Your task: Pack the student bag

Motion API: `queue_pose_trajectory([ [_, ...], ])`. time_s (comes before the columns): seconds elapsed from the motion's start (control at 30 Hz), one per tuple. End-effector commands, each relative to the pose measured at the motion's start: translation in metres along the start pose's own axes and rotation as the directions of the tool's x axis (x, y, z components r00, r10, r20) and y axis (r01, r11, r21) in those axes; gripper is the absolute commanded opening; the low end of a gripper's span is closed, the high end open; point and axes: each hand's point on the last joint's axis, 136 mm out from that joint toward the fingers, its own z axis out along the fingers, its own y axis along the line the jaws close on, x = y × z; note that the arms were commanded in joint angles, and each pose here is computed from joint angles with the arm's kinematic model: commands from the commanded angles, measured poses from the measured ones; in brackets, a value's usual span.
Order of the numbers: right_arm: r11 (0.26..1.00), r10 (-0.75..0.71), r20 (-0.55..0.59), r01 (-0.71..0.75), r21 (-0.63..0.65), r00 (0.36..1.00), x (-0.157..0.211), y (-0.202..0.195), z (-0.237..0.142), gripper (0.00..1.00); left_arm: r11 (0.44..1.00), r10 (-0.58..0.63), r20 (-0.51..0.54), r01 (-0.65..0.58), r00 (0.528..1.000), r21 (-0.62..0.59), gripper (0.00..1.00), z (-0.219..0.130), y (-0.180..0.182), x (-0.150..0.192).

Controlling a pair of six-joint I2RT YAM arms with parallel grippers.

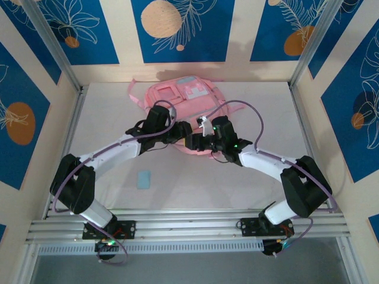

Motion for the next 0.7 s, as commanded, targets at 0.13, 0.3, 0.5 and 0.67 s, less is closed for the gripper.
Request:
queue_pose_trajectory([
  [0.13,0.998,0.042,0.03,-0.04,-0.055,0.999,-0.018,0.003,-0.009,0.13,0.994,0.07,0.035,-0.073,0.997,0.078,0.58,-0.017,-0.027,-0.009],
  [0.3,0.995,0.064,0.048,-0.061,-0.074,0.997,-0.027,0.001,-0.025,0.02,0.986,0.147,0.081,-0.152,0.986,0.062,0.69,-0.027,-0.032,-0.026],
  [0.5,0.985,0.165,0.057,-0.167,0.047,0.985,-0.028,-0.037,-0.05,0.02,0.926,0.376,0.13,-0.375,0.917,-0.033,0.72,-0.043,-0.043,-0.055],
  [0.67,0.943,0.283,0.12,-0.299,0.148,0.952,-0.03,-0.078,-0.082,0.03,0.82,0.567,0.041,-0.559,0.823,-0.124,0.7,-0.03,-0.034,-0.061],
])
